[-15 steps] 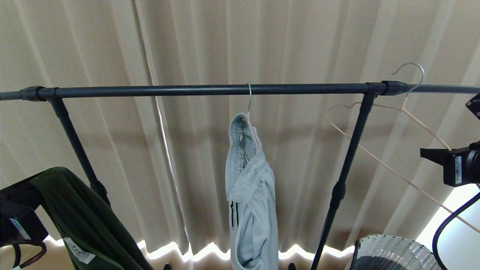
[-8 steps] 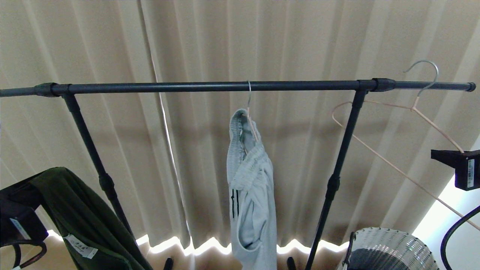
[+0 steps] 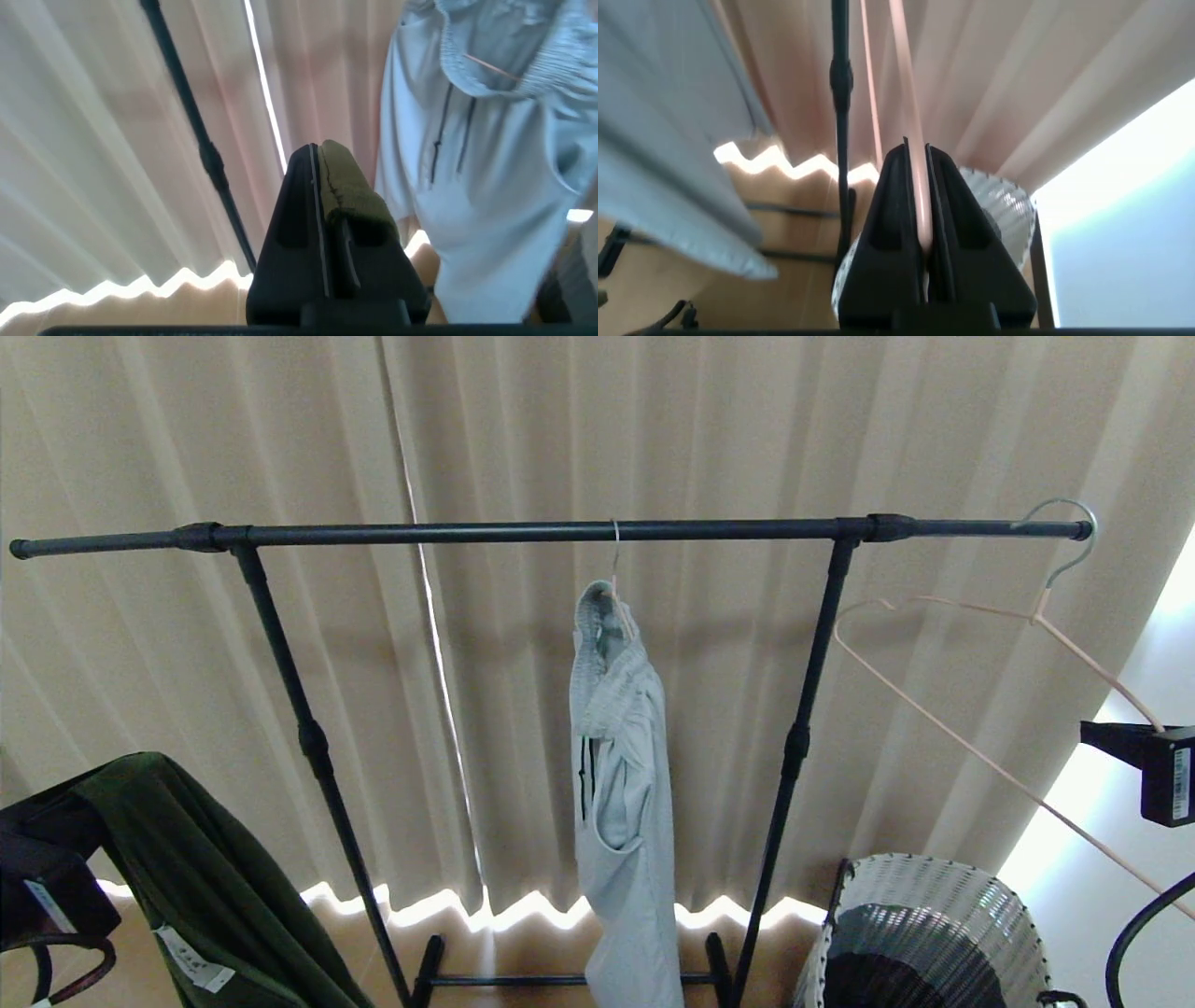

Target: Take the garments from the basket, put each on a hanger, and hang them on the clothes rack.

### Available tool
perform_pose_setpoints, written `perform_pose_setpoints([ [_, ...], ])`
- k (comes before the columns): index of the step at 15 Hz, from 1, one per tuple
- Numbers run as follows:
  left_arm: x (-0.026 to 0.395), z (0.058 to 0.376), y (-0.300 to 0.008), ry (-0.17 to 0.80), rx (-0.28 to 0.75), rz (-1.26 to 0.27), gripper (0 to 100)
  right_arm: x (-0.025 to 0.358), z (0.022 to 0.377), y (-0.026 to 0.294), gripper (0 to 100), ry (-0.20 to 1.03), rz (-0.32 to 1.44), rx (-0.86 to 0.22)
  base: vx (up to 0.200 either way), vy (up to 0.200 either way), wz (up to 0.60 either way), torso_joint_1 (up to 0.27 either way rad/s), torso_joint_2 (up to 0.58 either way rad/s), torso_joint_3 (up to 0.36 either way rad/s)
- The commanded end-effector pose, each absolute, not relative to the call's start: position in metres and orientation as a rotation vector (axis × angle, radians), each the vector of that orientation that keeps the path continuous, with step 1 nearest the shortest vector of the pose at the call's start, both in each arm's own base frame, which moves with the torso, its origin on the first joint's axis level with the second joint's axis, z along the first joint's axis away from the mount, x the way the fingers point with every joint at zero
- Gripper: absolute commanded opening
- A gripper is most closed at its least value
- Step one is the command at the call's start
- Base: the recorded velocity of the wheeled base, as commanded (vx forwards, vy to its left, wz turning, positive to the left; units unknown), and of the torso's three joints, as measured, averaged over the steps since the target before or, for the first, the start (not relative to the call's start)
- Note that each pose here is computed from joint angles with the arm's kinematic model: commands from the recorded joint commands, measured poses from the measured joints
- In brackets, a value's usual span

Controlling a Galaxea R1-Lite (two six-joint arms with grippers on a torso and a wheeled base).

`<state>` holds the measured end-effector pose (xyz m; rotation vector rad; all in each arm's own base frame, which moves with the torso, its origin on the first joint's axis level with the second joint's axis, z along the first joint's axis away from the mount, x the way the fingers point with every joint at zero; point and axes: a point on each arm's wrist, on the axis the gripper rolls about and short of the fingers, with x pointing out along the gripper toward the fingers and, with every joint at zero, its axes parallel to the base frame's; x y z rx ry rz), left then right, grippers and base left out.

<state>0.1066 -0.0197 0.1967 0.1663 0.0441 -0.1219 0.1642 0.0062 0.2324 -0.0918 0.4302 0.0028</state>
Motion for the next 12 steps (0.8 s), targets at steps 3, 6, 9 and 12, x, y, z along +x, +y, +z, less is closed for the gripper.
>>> perform_pose_setpoints([
  [3,0.107,0.196,-0.02,0.045,0.167,-0.122,0,0.149,0.23,0.005,0,0.416,0.0,-0.094,0.0,0.0,0.0,0.0,0.0,0.0],
  [6,0.107,0.196,-0.02,0.045,0.17,-0.122,0,0.144,0.227,0.004,0,0.419,-0.005,-0.092,0.0,0.0,0.0,0.0,0.0,0.0],
  [9,0.107,0.195,-0.02,0.051,0.173,-0.121,0,0.136,0.218,0.004,0,0.434,-0.001,-0.093,0.0,0.0,0.0,0.0,0.0,0.0],
  [12,0.106,0.194,-0.02,0.054,0.171,-0.121,0,0.126,0.212,0.004,0,0.436,0.001,-0.093,0.0,0.0,0.0,0.0,0.0,0.0],
])
